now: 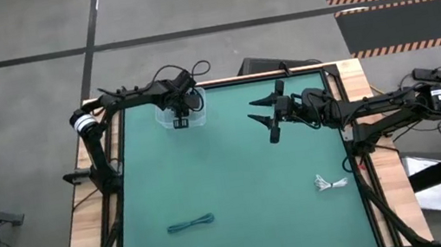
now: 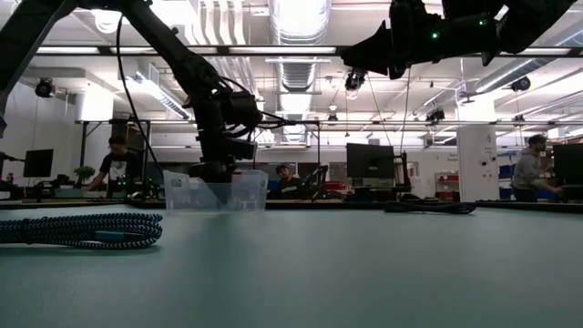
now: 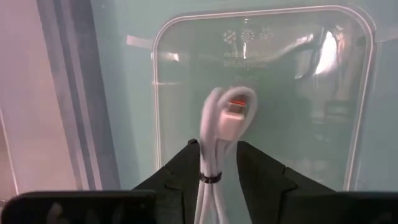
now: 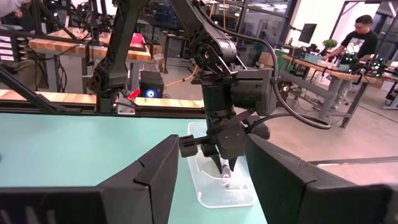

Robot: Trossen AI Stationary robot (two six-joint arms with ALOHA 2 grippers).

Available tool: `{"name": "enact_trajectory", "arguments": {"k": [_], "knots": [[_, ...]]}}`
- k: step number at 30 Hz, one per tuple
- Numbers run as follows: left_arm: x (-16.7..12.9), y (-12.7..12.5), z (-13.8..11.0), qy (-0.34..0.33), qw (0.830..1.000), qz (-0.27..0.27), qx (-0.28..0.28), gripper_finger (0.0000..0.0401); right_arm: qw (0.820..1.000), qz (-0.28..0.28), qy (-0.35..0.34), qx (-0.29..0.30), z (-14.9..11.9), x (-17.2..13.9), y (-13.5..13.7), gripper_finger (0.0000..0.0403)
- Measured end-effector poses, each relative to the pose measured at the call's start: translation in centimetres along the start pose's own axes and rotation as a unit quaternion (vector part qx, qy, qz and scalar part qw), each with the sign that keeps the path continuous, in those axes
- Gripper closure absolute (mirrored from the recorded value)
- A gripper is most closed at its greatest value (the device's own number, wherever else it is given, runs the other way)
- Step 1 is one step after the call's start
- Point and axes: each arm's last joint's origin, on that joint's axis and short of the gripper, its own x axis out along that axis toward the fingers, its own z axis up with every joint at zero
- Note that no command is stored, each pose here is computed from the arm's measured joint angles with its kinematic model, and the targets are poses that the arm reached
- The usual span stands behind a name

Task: Pick and place USB-C Cables
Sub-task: Put the light blue charger cable into the transparent bin, then put the violet charger cable into the transparent bin

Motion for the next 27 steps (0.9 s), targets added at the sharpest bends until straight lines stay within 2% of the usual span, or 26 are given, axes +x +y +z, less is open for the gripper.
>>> {"name": "enact_trajectory", "arguments": {"k": [7, 13, 17, 20, 27], "knots": [[-0.4, 0.1, -0.1, 0.021, 1.000, 0.023, 0.000, 0.0305, 1.000, 0.000, 0.000, 0.000, 0.0, 0.0, 0.0, 0.0225], [-2.5, 0.5, -0.1, 0.006, 0.999, 0.049, -0.004, 0.0305, 1.000, 0.000, 0.000, 0.000, 0.0, 0.0, 0.0, 0.0225], [-5.1, 0.7, 0.0, -0.022, 0.997, 0.074, -0.009, 0.0305, 1.000, 0.000, 0.001, 0.004, 0.0, 0.0, 0.0, 0.0225], [-7.7, 0.6, 0.2, -0.053, 0.993, 0.096, -0.033, 0.0305, 1.000, 0.001, 0.001, 0.011, 0.0, 0.0, 0.0, 0.0225], [-14.3, -1.0, 0.5, -0.149, 0.975, 0.131, -0.095, 0.0305, 1.000, 0.002, 0.005, 0.024, -0.1, 0.0, 0.0, 0.0225]]}}
